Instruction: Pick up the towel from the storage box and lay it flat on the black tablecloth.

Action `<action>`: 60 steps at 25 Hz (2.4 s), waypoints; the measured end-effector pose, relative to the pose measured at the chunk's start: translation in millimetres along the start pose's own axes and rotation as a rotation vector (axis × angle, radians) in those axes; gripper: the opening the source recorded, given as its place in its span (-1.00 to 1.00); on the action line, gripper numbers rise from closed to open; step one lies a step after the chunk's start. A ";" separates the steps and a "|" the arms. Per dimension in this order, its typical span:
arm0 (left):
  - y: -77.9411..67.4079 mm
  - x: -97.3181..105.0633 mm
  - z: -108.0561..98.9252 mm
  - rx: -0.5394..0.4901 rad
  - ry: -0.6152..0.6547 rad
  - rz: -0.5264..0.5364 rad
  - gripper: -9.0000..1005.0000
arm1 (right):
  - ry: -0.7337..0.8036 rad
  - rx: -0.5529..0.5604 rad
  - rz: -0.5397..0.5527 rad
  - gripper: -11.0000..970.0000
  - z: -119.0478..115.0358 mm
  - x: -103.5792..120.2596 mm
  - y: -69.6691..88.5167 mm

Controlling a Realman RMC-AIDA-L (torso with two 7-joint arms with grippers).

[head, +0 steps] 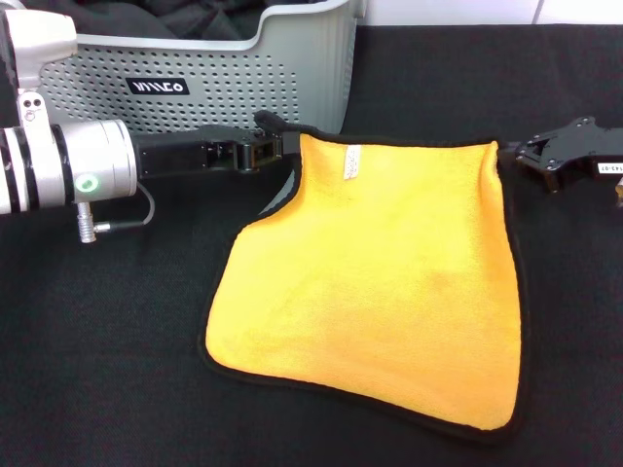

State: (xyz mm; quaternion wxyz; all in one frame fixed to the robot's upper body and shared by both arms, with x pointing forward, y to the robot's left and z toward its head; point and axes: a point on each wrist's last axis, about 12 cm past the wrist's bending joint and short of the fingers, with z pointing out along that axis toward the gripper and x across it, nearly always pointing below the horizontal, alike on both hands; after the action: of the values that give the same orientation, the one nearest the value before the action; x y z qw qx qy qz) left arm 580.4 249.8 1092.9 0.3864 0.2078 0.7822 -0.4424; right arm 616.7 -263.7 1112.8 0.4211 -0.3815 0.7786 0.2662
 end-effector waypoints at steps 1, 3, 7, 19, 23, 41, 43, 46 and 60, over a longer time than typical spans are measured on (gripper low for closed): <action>1.5 0.4 0.3 -0.015 -0.006 0.000 -0.91 | 0.004 0.008 -0.005 -0.72 1.1 -0.7 -0.8; 5.8 0.6 0.5 -0.055 -0.017 0.003 -0.91 | 0.010 0.022 -0.011 -0.71 2.9 -1.6 -2.2; 12.9 0.9 2.7 -0.125 -0.023 0.018 -0.91 | 0.011 0.056 -0.016 -0.71 3.9 -3.5 -6.2; 10.3 -3.0 17.0 -0.135 -0.021 0.062 -0.91 | 0.030 0.108 -0.044 -0.70 9.9 -6.3 -10.6; 11.5 -2.9 18.1 -0.146 -0.020 0.067 -0.90 | 0.033 0.108 -0.044 -0.69 11.7 -7.0 -10.6; 18.8 4.6 17.2 -0.209 0.002 0.088 -0.89 | 0.054 0.115 -0.049 -0.67 15.1 0.1 -7.2; 18.3 5.3 17.6 -0.205 0.008 0.096 -0.86 | 0.054 0.131 -0.055 -0.67 15.2 3.0 -7.1; 18.7 4.9 16.2 -0.209 0.007 0.115 -0.76 | 0.056 0.183 -0.045 -0.67 12.4 11.0 -10.5; -13.1 11.9 -18.5 0.069 -0.064 0.196 0.07 | -0.215 0.082 0.004 0.23 -53.1 14.6 13.1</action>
State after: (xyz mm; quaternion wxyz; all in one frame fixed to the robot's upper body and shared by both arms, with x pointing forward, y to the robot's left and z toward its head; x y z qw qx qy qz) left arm 556.5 258.6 1096.2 0.4451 0.2825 0.7296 -0.4356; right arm 576.8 -300.7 1128.1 0.5168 -0.3319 0.7399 0.2743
